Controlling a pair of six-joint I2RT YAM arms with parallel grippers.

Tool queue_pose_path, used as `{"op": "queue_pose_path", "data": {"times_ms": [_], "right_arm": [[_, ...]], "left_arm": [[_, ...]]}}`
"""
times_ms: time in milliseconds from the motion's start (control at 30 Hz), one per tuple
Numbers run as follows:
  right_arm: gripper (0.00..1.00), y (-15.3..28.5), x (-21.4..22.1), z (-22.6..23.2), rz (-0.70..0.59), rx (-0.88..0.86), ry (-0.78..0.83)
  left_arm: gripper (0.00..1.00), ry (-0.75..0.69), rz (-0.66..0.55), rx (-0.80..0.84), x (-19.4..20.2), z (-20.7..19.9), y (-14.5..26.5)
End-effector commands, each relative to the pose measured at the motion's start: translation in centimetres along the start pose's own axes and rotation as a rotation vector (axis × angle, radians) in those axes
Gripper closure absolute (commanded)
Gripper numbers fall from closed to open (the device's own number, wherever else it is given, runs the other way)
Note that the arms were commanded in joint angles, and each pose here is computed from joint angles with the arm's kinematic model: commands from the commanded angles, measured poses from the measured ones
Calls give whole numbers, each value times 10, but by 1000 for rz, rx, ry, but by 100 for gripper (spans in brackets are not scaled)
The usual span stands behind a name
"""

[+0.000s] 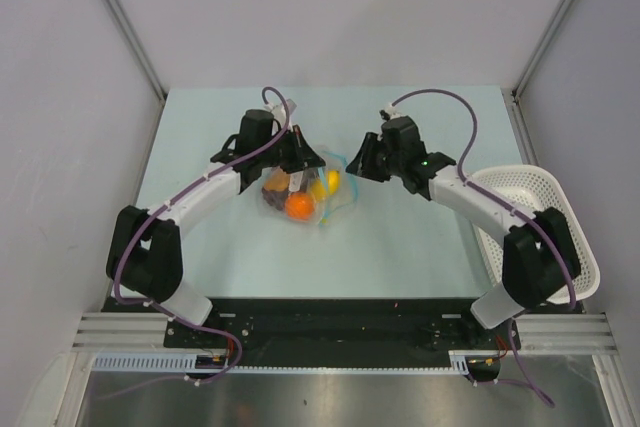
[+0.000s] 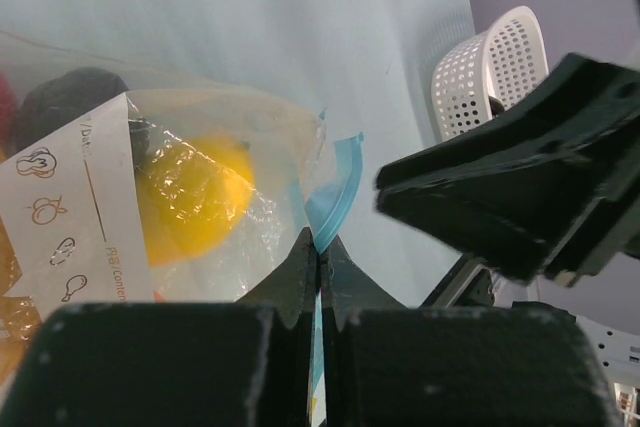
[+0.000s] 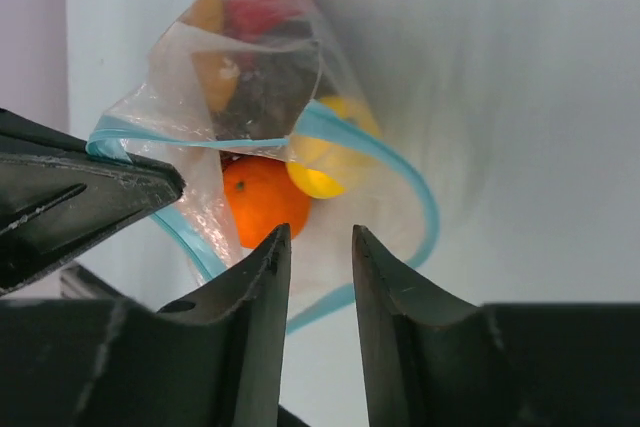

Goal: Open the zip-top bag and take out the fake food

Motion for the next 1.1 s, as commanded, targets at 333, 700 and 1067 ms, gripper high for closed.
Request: {"op": "queue_pose_path", "data": {"times_ms": [333,700,1067], "right_arm": [[66,-59,36,44,87,-111,-261],[45,-83,44,24,67,1,-301],[27,-107,50,18,49,-19,-299]], "left_arm": [[100,-6,-36,52,-12,-27,5],[100,-11,-14,49,-5,-29,2],[100,-17,14,52,4,-32,-3]]}}
Point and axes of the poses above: each gripper's point midway between its finger pads, its own y axis back along the fingers, its own z axis along the line the jaws close on, x = y × z, the point moved 8 cm from there along y, back along the fingers, and after that the axes turned 10 degrees about y, right-handed, at the moved point
